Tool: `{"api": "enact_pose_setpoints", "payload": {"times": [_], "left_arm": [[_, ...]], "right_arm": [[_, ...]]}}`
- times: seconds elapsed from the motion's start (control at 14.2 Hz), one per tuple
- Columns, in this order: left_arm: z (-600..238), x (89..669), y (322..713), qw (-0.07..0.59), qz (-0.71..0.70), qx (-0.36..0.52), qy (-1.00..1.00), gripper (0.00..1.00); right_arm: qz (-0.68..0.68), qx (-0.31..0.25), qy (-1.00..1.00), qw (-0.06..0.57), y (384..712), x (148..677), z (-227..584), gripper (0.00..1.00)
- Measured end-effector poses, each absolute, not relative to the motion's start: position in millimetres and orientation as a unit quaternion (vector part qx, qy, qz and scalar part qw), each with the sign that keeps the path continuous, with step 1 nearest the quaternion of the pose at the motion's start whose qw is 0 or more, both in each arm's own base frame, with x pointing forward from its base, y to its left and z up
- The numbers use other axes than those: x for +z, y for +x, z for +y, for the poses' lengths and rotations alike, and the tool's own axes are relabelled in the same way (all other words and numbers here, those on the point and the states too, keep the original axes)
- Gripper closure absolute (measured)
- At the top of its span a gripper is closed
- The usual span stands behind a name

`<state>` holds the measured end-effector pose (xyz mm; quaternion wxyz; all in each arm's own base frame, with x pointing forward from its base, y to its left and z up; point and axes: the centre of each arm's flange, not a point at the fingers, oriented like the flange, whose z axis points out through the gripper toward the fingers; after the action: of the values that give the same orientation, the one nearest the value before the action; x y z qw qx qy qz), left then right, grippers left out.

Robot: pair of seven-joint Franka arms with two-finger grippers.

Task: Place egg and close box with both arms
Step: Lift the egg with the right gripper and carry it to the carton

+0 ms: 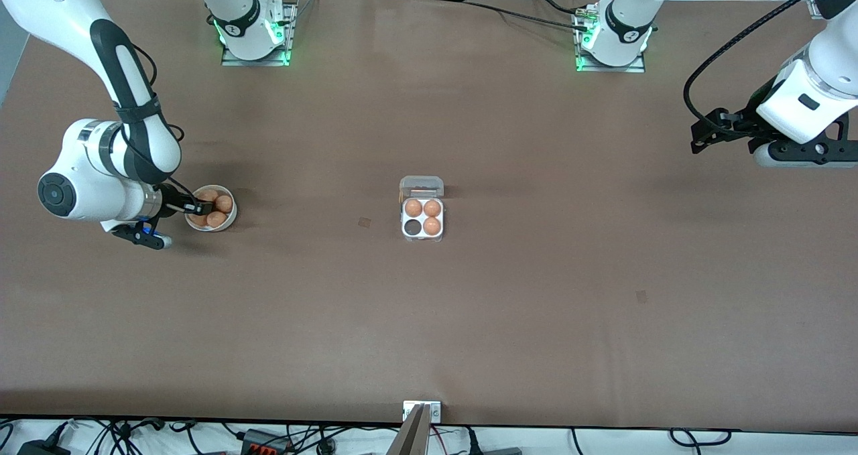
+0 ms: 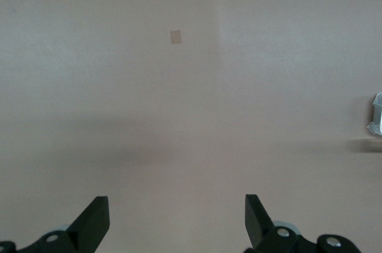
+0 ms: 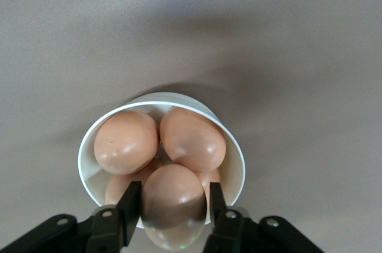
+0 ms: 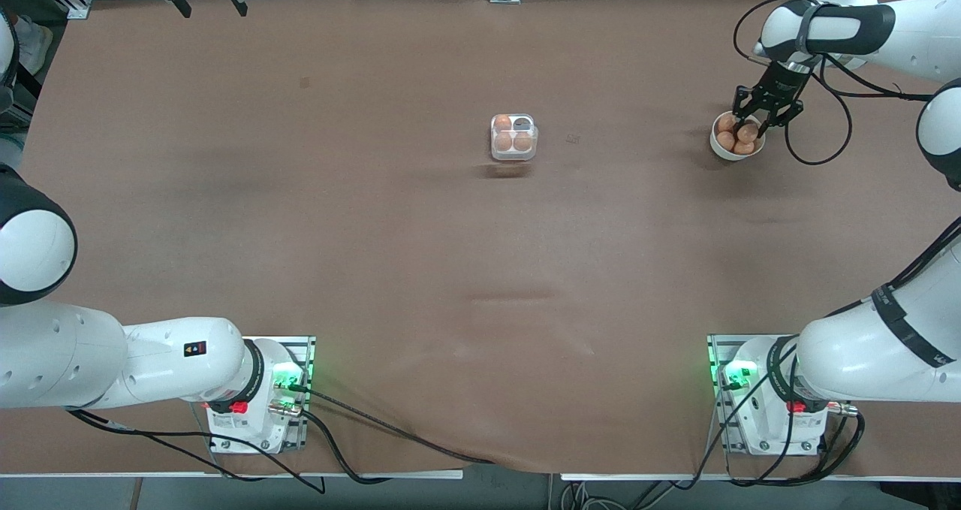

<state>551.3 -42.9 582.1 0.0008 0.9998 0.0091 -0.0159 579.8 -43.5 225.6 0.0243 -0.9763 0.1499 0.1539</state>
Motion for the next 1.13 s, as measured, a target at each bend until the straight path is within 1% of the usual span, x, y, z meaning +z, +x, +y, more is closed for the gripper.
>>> {"api": "enact_pose_setpoints", "payload": {"times": [0.35,0.42,0.56,0.71,0.85,0.99,1.13], "left_arm": [[-42.9,582.1,551.3,0.001,0.008,-0.016,1.0,0.0],[-42.9,582.1,551.3,0.001,0.008,-0.016,1.0,0.0],[-42.5,582.1,551.3,0.001,0.007,-0.016,1.0,0.0],[-42.2,582.1,551.3,0.001,0.007,-0.016,1.0,0.0],[-42.0,582.1,551.3,0.001,0.007,-0.016,1.0,0.0],[-41.9,582.1,551.4,0.001,0.007,-0.016,1.0,0.0],[-41.8,582.1,551.4,0.001,0.007,-0.016,1.0,0.0]], "right_arm": [[0.145,0.149,-0.978,0.026,584.7,230.8,-40.8,0.52],[0.138,0.144,-0.98,0.027,590.7,238.6,-38.8,0.52],[0.102,0.132,-0.985,0.034,610.6,272.0,-31.1,0.52],[0.043,0.107,-0.993,0.041,631.7,314.7,-13.1,0.52],[-0.011,0.072,-0.996,0.05,645.0,342.6,22.7,0.52],[-0.054,0.026,-0.996,0.064,652.7,359.4,75.9,0.52],[-0.091,-0.016,-0.992,0.082,653.7,369.4,130.4,0.52]]}}
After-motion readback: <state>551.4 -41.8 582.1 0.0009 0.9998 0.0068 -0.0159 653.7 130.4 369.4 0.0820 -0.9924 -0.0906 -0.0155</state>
